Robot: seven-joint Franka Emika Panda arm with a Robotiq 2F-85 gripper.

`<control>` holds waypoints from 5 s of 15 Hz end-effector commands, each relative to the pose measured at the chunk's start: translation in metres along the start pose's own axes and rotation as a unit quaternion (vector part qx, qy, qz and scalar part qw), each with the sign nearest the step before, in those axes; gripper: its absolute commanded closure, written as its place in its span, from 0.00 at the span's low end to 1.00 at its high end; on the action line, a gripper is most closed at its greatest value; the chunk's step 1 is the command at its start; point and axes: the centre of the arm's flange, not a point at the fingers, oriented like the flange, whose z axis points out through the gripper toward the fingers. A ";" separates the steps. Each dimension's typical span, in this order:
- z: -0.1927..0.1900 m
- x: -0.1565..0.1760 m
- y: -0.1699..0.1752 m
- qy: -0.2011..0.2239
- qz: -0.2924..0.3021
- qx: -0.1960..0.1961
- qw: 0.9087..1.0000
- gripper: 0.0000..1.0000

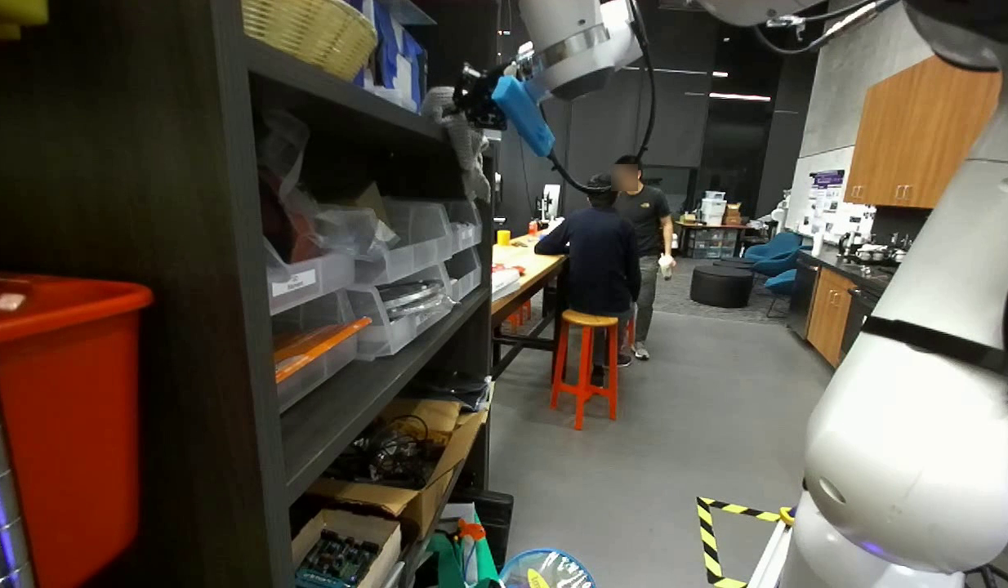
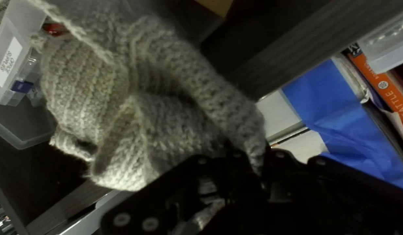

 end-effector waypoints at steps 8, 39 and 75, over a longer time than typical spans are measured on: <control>-0.005 -0.068 -0.020 -0.021 -0.042 0.003 0.999 0.97; -0.086 0.017 0.067 0.010 0.138 0.070 0.988 0.97; 0.014 0.016 0.032 0.038 0.091 0.015 0.995 0.97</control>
